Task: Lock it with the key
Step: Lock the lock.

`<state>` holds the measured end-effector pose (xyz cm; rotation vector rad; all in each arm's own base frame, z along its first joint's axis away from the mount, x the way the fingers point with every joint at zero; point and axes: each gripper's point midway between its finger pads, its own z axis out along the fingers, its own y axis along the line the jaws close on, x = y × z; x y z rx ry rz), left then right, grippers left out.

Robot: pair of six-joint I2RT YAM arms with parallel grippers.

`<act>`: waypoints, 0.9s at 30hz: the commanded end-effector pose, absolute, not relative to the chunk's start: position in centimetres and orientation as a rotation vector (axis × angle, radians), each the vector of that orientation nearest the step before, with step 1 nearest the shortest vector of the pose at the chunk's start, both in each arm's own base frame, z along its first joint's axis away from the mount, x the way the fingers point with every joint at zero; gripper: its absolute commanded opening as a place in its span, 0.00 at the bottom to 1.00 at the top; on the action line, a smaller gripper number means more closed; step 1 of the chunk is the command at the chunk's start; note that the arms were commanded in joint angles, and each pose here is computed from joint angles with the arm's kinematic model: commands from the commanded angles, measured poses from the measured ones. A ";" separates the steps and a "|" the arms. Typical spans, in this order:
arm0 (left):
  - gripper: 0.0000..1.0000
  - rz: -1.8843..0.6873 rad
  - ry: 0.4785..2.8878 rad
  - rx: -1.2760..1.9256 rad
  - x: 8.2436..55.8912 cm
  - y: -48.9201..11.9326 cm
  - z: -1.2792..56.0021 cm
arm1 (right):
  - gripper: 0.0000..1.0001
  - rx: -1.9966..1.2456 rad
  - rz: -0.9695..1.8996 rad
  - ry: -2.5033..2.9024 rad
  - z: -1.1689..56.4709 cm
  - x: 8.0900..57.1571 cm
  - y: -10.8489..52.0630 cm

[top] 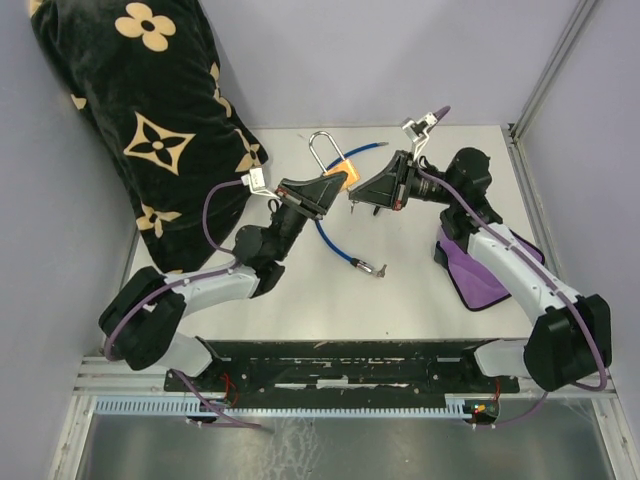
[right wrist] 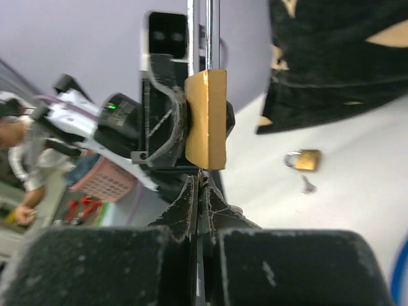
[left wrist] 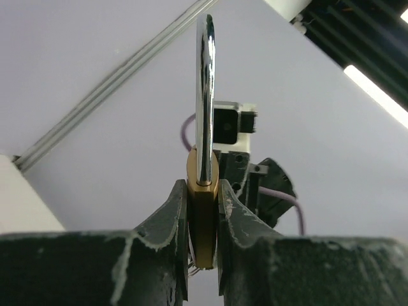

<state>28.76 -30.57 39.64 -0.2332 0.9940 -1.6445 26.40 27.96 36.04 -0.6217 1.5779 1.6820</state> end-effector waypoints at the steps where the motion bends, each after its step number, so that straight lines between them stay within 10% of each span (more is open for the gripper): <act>1: 0.03 -1.335 0.853 -0.066 27.5 -29.5 46.4 | 0.02 -0.816 1.495 1.571 36.5 23.7 26.9; 5: 0.03 -1.262 0.937 -0.084 28.1 -30.2 45.6 | 0.02 -0.809 1.622 1.488 37.6 22.7 27.1; 13: 0.03 -1.960 0.667 -0.366 28.1 -27.6 47.0 | 0.02 -0.789 1.709 1.396 39.4 21.8 27.0; 21: 0.03 -1.366 0.844 -0.167 27.7 -29.2 47.5 | 0.02 -0.806 1.662 1.450 38.3 22.0 26.7; 27: 0.03 -1.897 0.579 -0.362 27.6 -26.6 47.6 | 0.02 -0.828 1.734 1.380 39.9 21.1 26.7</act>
